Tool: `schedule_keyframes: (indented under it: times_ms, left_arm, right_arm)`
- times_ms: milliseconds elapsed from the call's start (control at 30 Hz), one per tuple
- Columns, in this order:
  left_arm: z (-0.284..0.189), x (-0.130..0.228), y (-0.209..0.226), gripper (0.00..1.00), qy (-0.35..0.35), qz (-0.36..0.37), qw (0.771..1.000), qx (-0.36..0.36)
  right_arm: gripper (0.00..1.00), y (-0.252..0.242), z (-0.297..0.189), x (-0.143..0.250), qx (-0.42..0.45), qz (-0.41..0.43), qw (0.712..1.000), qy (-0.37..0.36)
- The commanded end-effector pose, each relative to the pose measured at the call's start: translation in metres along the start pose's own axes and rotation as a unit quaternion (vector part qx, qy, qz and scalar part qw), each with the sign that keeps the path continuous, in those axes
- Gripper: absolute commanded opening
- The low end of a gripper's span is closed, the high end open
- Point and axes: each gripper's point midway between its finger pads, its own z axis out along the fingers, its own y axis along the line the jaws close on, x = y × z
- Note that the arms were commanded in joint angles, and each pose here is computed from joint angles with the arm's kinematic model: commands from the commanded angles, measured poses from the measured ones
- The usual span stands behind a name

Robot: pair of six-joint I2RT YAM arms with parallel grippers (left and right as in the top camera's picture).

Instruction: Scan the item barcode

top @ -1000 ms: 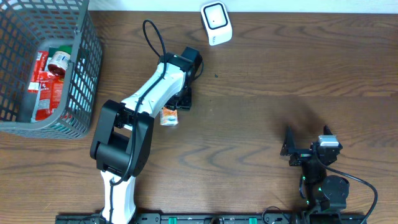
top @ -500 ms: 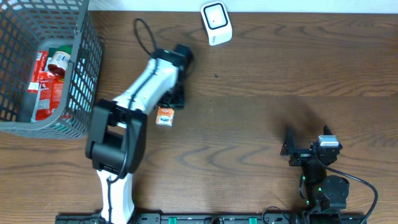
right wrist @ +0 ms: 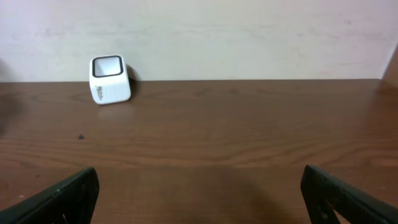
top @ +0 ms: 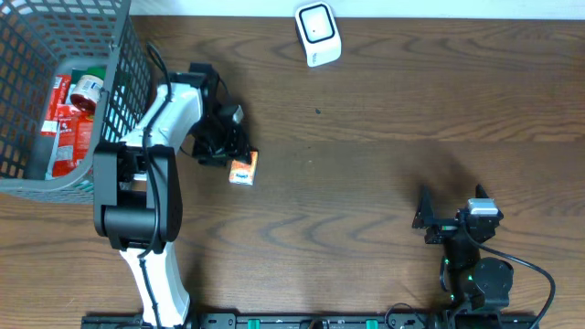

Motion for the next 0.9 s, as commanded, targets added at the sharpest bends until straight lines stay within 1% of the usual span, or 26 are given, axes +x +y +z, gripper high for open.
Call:
schedule_keyframes:
  times_ms: [0,267,367,500,567,600,700,733,800,867]
  left_arm:
    - [0.009,0.006,-0.004,0.62,-0.004,0.031,0.999,0.023]
    - [0.017,0.008,-0.001,0.61,-0.005,0.031,0.999,0.023]
    - [0.018,0.009,-0.001,0.54,-0.004,0.031,0.999,0.023]
    - [0.023,0.011,0.000,0.47,-0.003,0.031,0.999,0.023]
    - [0.025,0.012,0.001,0.40,-0.003,0.031,0.999,0.023]
    - [0.025,0.012,0.001,0.33,-0.002,0.031,0.999,0.023]
    - [0.016,0.010,-0.001,0.27,-0.008,0.031,0.999,0.023]
    - [0.011,0.009,-0.003,0.27,-0.012,0.028,0.999,0.022]
    - [-0.001,0.006,-0.007,0.25,-0.028,0.027,0.999,0.021]
    - [-0.013,0.004,-0.011,0.21,-0.048,0.028,0.998,0.014]
  right_arm:
    - [0.99,-0.001,0.000,0.001,0.002,-0.002,1.000,0.001]
    - [0.99,-0.001,0.000,0.001,0.002,-0.002,1.000,0.001]
    - [0.99,-0.001,0.000,0.001,0.002,-0.002,1.000,0.001]
    - [0.99,-0.001,0.000,0.001,0.002,-0.002,1.000,0.001]
    - [0.99,-0.001,0.000,0.001,0.002,-0.002,1.000,0.001]
    - [0.99,-0.001,0.000,0.001,0.002,-0.002,1.000,0.001]
    - [0.99,-0.001,0.000,0.001,0.002,-0.002,1.000,0.001]
    - [0.99,-0.001,0.000,0.001,0.002,-0.002,1.000,0.001]
    - [0.99,-0.001,0.000,0.001,0.002,-0.002,1.000,0.001]
    - [0.99,-0.001,0.000,0.001,0.002,-0.002,1.000,0.001]
